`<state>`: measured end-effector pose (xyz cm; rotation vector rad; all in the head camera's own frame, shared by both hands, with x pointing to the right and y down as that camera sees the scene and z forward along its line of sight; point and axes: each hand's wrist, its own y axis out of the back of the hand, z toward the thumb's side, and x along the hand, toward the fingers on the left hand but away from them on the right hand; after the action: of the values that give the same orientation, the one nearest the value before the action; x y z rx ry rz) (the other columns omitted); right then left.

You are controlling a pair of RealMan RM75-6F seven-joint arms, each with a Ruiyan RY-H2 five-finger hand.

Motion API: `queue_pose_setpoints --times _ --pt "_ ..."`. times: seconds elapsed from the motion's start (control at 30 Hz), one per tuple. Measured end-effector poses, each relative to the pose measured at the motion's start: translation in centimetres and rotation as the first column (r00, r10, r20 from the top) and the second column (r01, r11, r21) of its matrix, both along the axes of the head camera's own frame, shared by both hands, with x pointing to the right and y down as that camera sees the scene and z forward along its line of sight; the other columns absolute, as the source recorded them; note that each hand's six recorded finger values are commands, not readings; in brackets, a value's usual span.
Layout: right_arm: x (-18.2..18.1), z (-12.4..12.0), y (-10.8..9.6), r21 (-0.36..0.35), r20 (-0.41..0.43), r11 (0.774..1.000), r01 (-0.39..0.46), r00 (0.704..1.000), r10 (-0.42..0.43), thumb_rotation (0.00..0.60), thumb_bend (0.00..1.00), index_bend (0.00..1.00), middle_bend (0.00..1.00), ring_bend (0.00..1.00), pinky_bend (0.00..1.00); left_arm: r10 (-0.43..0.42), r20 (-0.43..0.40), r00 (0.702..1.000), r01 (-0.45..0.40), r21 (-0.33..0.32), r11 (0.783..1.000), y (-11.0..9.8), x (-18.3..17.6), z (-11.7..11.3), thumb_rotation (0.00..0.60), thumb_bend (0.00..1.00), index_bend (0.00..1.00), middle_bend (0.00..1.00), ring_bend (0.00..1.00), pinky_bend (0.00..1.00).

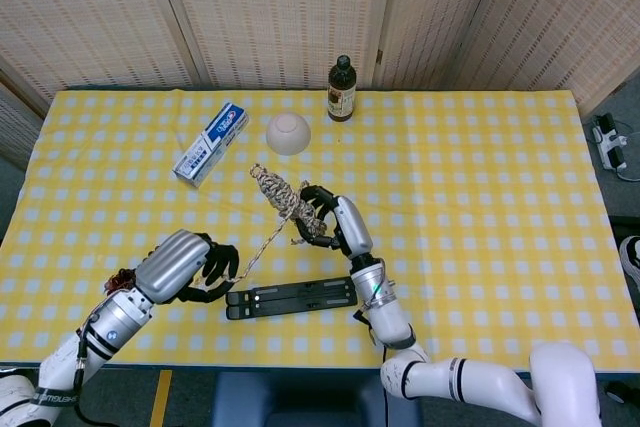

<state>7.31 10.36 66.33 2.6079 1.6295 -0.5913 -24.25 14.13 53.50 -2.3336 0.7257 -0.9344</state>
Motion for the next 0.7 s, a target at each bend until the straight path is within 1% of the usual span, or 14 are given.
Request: queue_pose_setpoints --times 0.2,0.33,0.5,0.7 --pt "0.9 -1.1 -0.9 -0.033 0.141 0.998 -0.048 0.989 0.052 0.6 0.75 0.9 0.71 0.76 0.63 0.008 0.108 0.994 -0.005 -0.027 1.0 0.5 -2.7 2.8 0.6 0.51 0.72 0.83 0.73 0.58" --pt "2.0 -2.3 -1.3 -0.045 0.213 0.998 -0.046 0.976 0.054 0.6 0.75 0.9 0.71 0.77 0.64 -0.003 0.182 0.983 0.013 -0.054 0.998 0.5 -4.2 4.9 0.6 0.51 0.72 0.83 0.73 0.58" --pt "3.4 -3.6 -1.4 -0.054 0.253 0.998 -0.015 0.967 0.028 0.6 0.75 0.91 0.72 0.77 0.64 -0.049 0.25 0.967 0.076 -0.098 0.992 0.0 -6.1 7.4 0.6 0.51 0.72 0.83 0.73 0.58" --pt "4.5 -4.7 -0.9 -0.043 0.243 0.997 0.06 0.969 -0.048 0.6 0.75 0.91 0.72 0.77 0.64 -0.108 0.308 0.945 0.149 -0.11 0.983 -1.7 -7.7 9.6 0.6 0.51 0.72 0.83 0.73 0.58"
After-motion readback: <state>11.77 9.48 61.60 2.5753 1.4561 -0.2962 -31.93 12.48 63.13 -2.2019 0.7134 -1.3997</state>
